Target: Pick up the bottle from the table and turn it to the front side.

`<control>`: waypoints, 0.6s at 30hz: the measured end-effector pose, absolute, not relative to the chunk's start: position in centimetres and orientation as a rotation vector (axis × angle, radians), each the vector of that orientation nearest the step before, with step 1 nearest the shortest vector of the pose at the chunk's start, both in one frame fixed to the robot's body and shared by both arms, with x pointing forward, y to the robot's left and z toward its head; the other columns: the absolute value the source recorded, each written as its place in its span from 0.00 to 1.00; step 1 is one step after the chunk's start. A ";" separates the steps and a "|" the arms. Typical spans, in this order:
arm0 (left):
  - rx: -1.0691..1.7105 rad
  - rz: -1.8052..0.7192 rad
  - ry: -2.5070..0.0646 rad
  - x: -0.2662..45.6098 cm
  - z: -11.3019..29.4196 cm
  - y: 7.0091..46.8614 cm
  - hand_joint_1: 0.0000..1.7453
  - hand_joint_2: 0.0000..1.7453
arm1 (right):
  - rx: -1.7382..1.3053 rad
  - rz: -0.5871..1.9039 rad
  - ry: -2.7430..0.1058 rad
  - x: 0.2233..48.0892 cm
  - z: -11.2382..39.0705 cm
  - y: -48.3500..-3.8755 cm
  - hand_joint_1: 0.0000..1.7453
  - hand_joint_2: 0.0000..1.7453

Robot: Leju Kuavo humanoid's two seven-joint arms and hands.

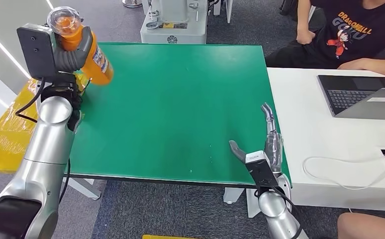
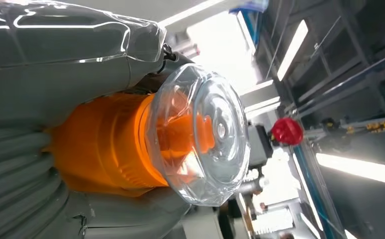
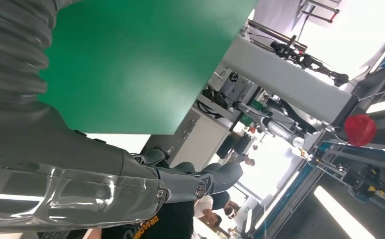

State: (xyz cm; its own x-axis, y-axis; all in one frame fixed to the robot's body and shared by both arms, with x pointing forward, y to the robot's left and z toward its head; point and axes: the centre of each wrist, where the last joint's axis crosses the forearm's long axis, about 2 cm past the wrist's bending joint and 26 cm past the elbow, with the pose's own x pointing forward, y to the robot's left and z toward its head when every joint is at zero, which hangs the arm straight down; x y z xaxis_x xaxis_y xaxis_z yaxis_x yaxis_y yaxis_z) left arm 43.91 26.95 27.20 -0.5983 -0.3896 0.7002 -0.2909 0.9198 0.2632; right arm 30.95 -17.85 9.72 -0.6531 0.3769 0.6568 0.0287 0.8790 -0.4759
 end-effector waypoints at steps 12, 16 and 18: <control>0.928 -0.348 -2.243 44.3 28.2 31.8 1.00 1.00 | -0.307 0.534 -2.234 30.3 9.7 -18.2 0.00 1.00; 1.101 -0.433 -2.213 44.2 28.3 33.3 1.00 1.00 | -0.305 0.535 -2.232 30.0 9.7 -18.3 0.00 1.00; 1.143 -0.465 -2.199 44.1 28.3 33.8 1.00 1.00 | -0.306 0.535 -2.232 29.9 9.7 -18.3 0.00 1.00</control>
State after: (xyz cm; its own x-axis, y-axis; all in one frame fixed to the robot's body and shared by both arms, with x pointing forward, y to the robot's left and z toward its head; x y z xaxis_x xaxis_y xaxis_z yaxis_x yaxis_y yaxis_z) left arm 44.11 33.81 28.32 -0.4414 -0.8241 0.3551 -0.6100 0.5658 0.5547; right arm 29.85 -18.33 9.65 -0.6482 0.3834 0.6579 0.0436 0.8813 -0.4706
